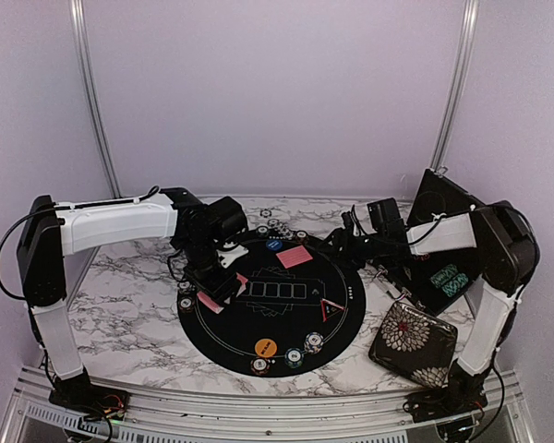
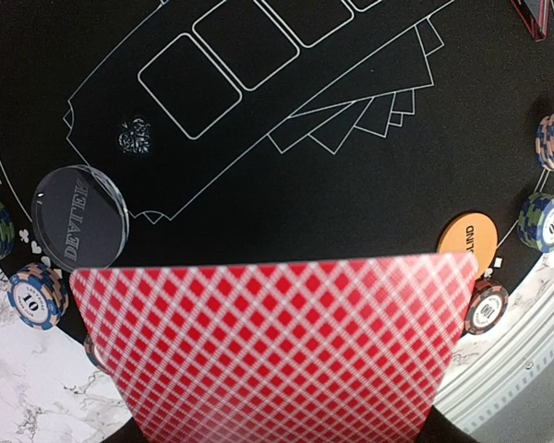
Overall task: Distribute texas hold em gaming equipment
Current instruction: Distribute the poker card in the small blind area.
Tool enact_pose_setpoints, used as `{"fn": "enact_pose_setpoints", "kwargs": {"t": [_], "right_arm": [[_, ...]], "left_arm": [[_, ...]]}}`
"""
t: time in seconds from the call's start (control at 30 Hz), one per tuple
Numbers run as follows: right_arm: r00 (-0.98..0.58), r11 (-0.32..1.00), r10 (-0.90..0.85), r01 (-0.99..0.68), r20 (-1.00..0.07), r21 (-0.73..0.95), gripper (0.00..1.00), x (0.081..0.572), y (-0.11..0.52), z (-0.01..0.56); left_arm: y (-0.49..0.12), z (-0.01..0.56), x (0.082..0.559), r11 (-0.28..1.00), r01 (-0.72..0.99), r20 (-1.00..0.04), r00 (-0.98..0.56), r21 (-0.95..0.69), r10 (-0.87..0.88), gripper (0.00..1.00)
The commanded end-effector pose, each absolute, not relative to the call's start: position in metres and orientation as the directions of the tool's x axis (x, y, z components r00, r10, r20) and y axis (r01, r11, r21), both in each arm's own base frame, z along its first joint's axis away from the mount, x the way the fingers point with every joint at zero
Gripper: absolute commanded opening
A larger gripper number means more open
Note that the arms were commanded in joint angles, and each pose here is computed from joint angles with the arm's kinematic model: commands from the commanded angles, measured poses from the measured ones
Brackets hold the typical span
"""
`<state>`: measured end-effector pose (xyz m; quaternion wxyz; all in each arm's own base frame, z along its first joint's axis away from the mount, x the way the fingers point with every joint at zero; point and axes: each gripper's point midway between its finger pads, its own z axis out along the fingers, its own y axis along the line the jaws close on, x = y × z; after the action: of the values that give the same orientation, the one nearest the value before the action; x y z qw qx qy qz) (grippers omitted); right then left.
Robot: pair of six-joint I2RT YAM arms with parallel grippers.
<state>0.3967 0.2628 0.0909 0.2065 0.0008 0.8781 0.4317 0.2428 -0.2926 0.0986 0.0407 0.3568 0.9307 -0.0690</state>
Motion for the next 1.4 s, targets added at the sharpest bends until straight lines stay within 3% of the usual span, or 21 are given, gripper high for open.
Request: {"fn": "enact_pose_setpoints", "kwargs": {"t": [0.0, 0.53, 1.37], "right_arm": [[-0.927, 0.511, 0.121, -0.249, -0.356, 0.823, 0.68, 0.369, 0.295, 0.127], [-0.962, 0.268, -0.067, -0.272, -0.264, 0.924, 0.67, 0.291, 0.396, 0.15], [-0.967, 0.164, -0.118, -0.242, -0.224, 0.956, 0.67, 0.273, 0.432, 0.151]], "left_arm": [[-0.301, 0.119, 0.242, 0.721, 0.685, -0.174, -0.726, -0.104, 0.666, 0.47], [-0.314, 0.121, 0.234, 0.691, 0.715, -0.174, -0.697, -0.104, 0.696, 0.47], [-0.315, 0.125, 0.233, 0.683, 0.723, -0.178, -0.689, -0.1, 0.703, 0.46]]}}
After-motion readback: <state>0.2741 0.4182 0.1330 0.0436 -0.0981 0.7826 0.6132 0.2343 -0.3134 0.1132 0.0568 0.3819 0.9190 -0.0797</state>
